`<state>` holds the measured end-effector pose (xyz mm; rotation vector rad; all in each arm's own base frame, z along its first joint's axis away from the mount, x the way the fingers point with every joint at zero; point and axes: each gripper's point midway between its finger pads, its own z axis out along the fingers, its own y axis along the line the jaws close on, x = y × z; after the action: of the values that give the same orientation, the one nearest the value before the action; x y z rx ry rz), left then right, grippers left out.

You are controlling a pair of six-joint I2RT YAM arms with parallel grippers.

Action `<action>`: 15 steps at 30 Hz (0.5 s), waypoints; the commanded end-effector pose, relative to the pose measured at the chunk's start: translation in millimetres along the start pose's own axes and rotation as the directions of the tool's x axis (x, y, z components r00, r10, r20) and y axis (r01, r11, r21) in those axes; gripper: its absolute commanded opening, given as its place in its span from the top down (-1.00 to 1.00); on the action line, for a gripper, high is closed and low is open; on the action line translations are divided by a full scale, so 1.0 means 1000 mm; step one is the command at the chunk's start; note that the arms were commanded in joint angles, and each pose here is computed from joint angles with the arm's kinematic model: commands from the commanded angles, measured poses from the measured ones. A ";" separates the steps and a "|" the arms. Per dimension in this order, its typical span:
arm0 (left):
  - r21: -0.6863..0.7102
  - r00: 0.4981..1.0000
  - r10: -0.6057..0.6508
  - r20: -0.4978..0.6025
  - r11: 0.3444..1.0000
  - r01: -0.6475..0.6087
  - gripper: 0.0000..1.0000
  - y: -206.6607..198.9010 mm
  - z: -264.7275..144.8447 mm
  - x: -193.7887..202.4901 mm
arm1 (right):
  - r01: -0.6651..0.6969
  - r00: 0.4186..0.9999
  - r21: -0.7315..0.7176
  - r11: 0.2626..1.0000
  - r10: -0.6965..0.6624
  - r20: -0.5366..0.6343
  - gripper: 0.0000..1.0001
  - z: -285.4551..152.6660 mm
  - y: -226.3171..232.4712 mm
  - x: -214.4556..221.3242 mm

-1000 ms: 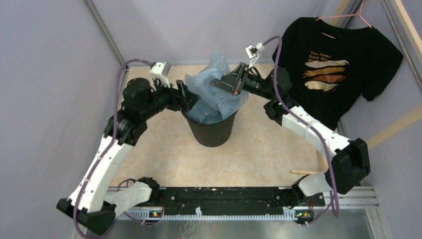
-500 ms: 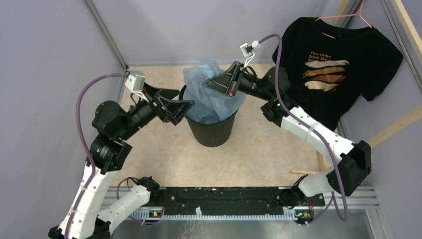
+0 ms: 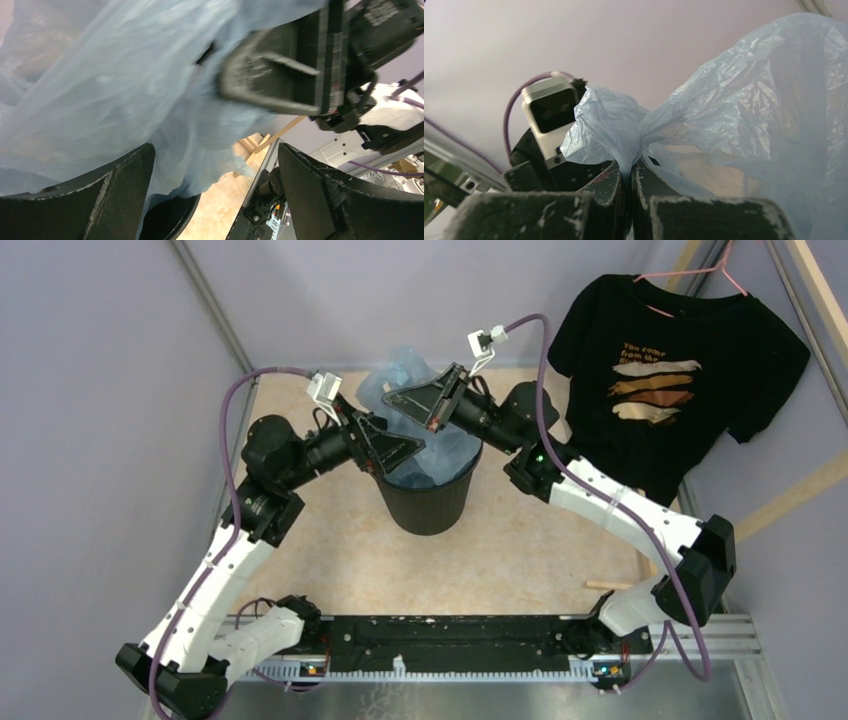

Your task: Put the trash bags into the trash bin

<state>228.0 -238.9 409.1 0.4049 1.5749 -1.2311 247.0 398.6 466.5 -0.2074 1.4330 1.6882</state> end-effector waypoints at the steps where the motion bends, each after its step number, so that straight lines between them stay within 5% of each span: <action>1: 0.083 0.996 0.047 0.078 0.995 -0.054 -0.97 -0.024 -0.002 -0.022 | -0.015 0.997 0.013 1.000 0.014 0.081 1.00 0.008 0.007 -0.018; 4: 0.070 0.998 0.023 0.063 0.997 -0.027 -0.86 -0.017 0.003 -0.018 | -0.018 0.997 0.009 1.000 0.018 0.076 1.00 0.009 0.007 -0.014; 8: 0.016 0.998 -0.003 0.060 1.000 0.002 -0.44 -0.003 0.009 -0.017 | -0.021 0.997 0.006 1.000 0.020 0.069 1.00 0.010 0.010 -0.009; 15: -0.010 0.996 -0.028 0.089 1.000 0.029 -0.12 0.004 0.013 -0.020 | -0.030 0.998 0.018 0.999 0.029 0.050 1.00 0.010 0.006 0.004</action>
<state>242.7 -243.0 408.1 0.3379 1.5882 -1.2471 250.5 408.3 458.7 -0.1327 1.4644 1.6735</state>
